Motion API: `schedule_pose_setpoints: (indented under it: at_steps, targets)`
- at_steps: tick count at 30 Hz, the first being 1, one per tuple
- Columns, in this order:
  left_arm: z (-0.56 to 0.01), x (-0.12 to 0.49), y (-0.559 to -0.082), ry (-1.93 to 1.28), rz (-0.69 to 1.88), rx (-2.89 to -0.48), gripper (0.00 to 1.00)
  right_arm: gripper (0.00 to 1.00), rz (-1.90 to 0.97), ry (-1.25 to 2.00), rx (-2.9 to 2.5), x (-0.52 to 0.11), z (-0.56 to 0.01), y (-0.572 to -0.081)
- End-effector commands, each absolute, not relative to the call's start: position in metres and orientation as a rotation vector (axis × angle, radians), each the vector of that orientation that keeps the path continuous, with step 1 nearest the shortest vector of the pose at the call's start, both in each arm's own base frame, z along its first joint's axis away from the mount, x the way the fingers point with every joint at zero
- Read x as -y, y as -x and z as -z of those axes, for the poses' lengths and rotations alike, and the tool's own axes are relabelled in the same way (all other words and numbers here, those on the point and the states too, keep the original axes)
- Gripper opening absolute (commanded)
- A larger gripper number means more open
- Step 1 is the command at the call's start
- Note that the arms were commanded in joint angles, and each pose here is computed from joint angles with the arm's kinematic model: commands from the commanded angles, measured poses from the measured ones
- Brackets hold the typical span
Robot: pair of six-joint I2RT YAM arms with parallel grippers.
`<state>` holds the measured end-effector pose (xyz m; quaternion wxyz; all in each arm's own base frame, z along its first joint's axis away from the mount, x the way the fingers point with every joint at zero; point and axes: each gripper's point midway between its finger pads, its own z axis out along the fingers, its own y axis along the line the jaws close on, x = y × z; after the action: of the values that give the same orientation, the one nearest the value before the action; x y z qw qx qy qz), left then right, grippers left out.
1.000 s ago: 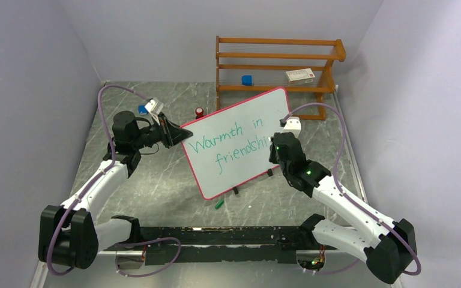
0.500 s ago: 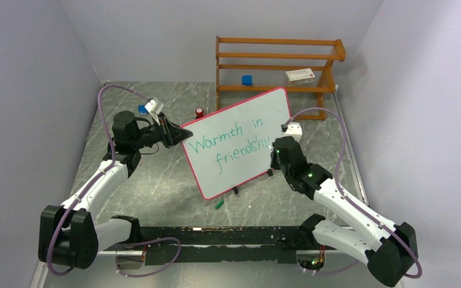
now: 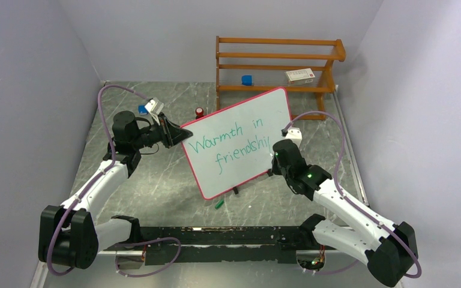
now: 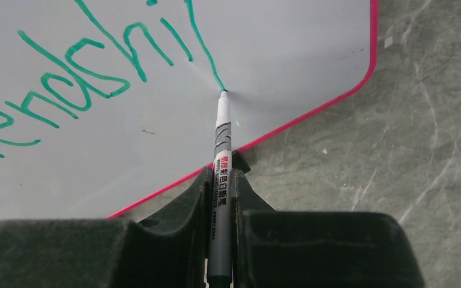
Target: Write a sentence on the whiteboard
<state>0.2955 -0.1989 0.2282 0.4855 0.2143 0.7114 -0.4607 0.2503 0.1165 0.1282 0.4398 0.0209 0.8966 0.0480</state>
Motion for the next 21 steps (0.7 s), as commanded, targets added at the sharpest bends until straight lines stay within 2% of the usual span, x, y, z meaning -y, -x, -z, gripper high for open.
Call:
schedule_pose_setpoints:
  at_steps: [1, 21]
  targets:
    - [-0.179, 0.19, -0.295, -0.526, 1.036, -1.876, 0.05, 0.0, -0.134, -0.056, -2.267, -0.117, -0.117, -0.244]
    - [-0.179, 0.19, -0.295, -0.527, 1.038, -1.876, 0.05, 0.0, -0.159, -0.062, -2.003, -0.122, -0.189, -0.282]
